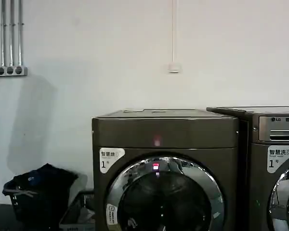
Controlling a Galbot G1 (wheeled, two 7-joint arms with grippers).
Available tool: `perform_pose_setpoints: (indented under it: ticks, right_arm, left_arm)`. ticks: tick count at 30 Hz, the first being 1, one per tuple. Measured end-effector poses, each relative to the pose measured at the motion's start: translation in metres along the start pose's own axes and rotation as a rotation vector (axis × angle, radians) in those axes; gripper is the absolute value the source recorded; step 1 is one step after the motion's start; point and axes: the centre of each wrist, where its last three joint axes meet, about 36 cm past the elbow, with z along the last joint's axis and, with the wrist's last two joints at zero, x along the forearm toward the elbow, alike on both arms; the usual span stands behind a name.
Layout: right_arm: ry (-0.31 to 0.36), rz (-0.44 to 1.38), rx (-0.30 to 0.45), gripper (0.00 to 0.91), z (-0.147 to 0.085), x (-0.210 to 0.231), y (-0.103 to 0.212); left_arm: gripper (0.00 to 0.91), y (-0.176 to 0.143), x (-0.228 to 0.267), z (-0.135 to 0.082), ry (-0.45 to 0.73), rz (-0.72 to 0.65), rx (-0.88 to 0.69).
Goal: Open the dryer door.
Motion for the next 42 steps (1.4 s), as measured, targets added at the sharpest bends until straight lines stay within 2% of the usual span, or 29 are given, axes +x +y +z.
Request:
perform_pose_setpoints:
  ticks: [10,15,19,29,36,42]
  right_arm:
    - [0.015,-0.113,-0.029,0.907,-0.005,0.016,0.015]
    - [0.023,-0.143,-0.03,0.907,-0.012,0.031,0.023]
    - [0.033,-0.161,-0.033,0.907,-0.015,0.045,0.03]
    - [0.046,-0.229,-0.036,0.907,-0.022,0.061,0.054]
    - [0.051,-0.266,-0.04,0.907,-0.026,0.068,0.065]
    - [0.054,-0.283,-0.045,0.907,-0.028,0.077,0.075]
  left_arm:
    - [0.907,0.004,-0.007,-0.008,-0.085,0.093,-0.057]
    - [0.907,0.036,-0.02,0.007,-0.092,0.11,-0.164]
    - [0.907,0.061,-0.031,0.011,-0.063,0.163,-0.188]
    - [0.907,0.116,-0.079,0.008,-0.105,0.325,-0.238]
    - [0.907,0.159,-0.118,0.009,-0.124,0.365,-0.32]
    - [0.907,0.192,-0.149,0.003,-0.091,0.393,-0.376]
